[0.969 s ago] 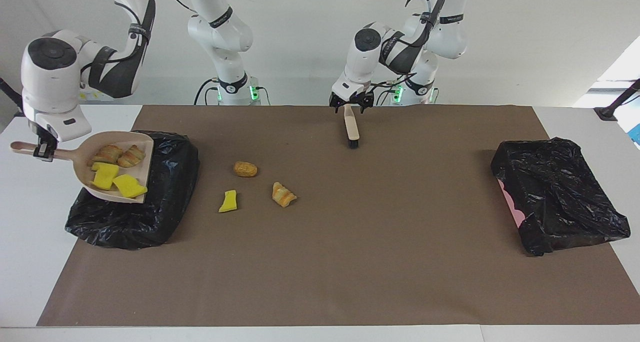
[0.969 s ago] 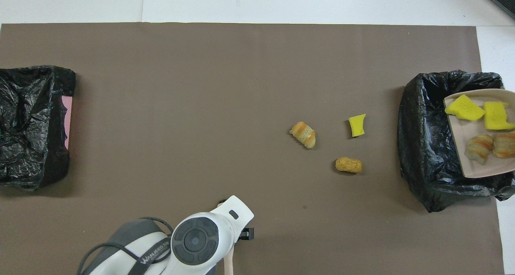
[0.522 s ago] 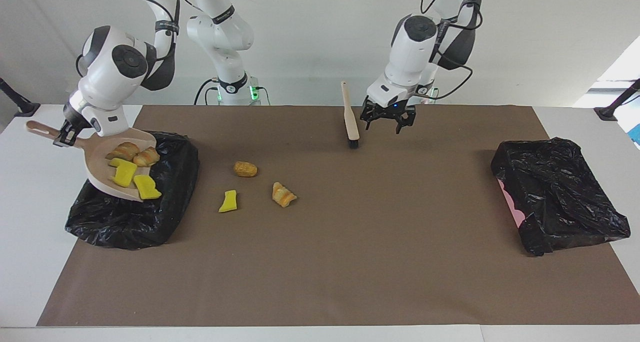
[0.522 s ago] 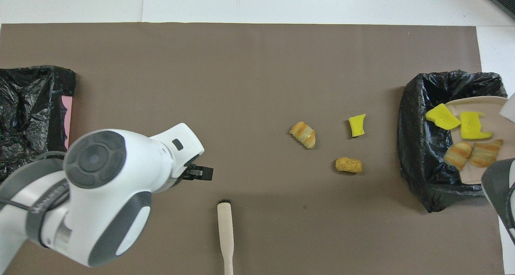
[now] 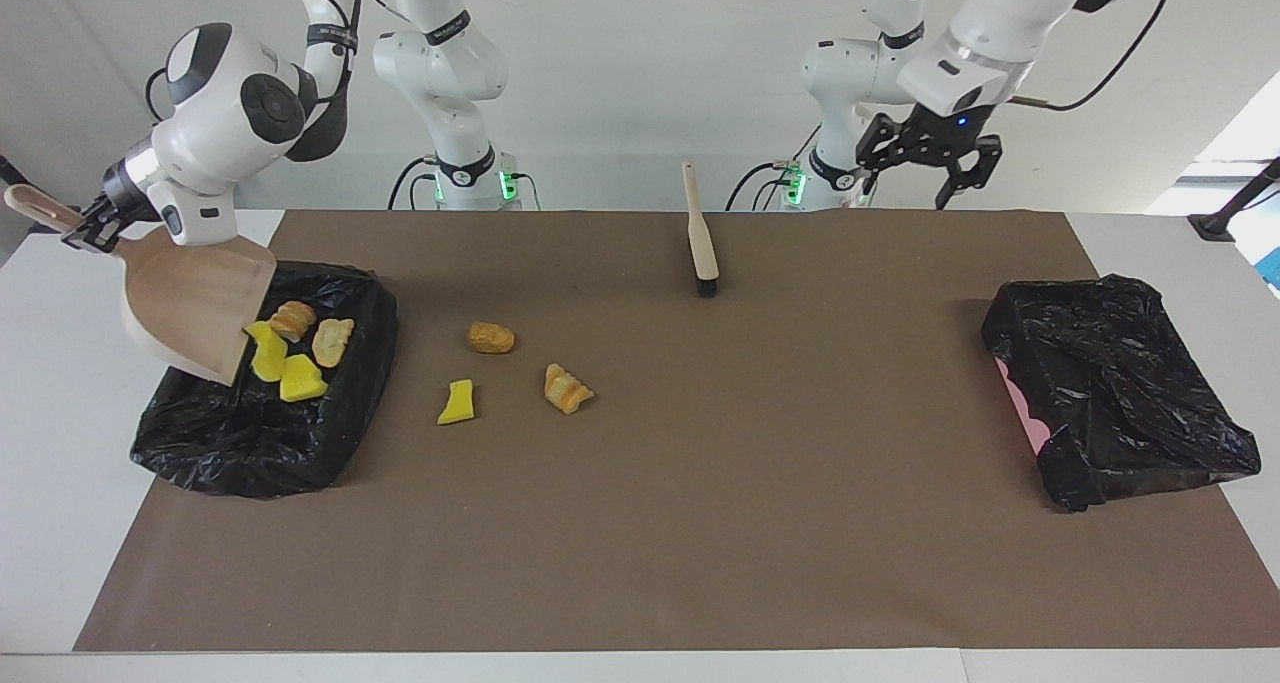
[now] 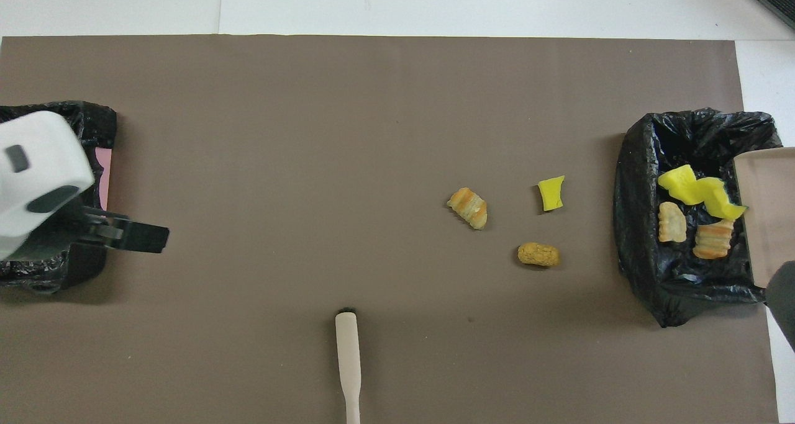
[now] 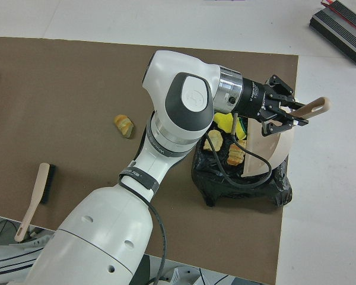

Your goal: Sweep and dump trash in bin

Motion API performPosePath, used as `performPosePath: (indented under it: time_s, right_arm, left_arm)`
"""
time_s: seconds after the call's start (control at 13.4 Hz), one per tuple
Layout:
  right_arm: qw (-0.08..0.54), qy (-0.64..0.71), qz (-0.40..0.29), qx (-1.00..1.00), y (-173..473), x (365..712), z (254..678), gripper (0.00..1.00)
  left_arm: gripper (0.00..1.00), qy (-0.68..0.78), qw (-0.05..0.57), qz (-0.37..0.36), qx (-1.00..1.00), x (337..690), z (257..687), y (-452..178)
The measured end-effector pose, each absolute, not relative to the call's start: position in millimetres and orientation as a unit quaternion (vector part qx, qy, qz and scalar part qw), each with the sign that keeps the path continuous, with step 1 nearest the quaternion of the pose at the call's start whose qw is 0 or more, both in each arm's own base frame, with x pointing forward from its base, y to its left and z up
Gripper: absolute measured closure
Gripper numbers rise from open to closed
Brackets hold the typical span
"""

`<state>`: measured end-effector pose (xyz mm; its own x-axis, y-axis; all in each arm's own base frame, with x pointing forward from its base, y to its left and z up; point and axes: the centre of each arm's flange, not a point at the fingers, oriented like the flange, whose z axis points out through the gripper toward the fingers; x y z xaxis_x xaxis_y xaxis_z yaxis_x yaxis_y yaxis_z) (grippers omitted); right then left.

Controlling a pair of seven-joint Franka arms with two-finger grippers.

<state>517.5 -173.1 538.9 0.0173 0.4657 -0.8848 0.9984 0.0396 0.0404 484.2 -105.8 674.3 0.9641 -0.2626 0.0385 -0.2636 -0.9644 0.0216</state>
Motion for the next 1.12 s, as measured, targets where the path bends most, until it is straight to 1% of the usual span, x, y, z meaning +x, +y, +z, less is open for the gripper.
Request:
performPosePath:
  time_s: [0.15, 0.3, 0.6, 0.82, 1.12]
  right_arm:
    - [0.391, 0.613, -0.337, 0.598, -162.4, 518.1, 545.2, 0.69]
    - [0.373, 0.624, -0.308, 0.613, -141.7, 522.3, 540.0, 0.69]
    - [0.281, 0.634, -0.216, 0.688, -112.5, 524.5, 520.8, 0.69]
    - [0.213, 0.637, -0.156, 0.725, -82.4, 529.3, 504.5, 0.69]
    - [0.146, 0.600, -0.117, 0.778, -40.2, 541.4, 463.4, 0.69]
  left_arm:
    - [0.00, -0.132, -0.008, 0.032, 0.991, 482.7, 702.3, -79.0]
    - [0.00, -0.131, -0.011, 0.030, 0.991, 481.9, 715.0, -62.0]
    - [0.00, -0.120, -0.003, 0.005, 0.993, 492.7, 727.2, -37.0]
    - [0.00, -0.128, 0.000, -0.004, 0.992, 506.4, 719.3, -20.4]
    - [0.00, -0.142, 0.000, 0.000, 0.990, 501.0, 726.3, -10.4]
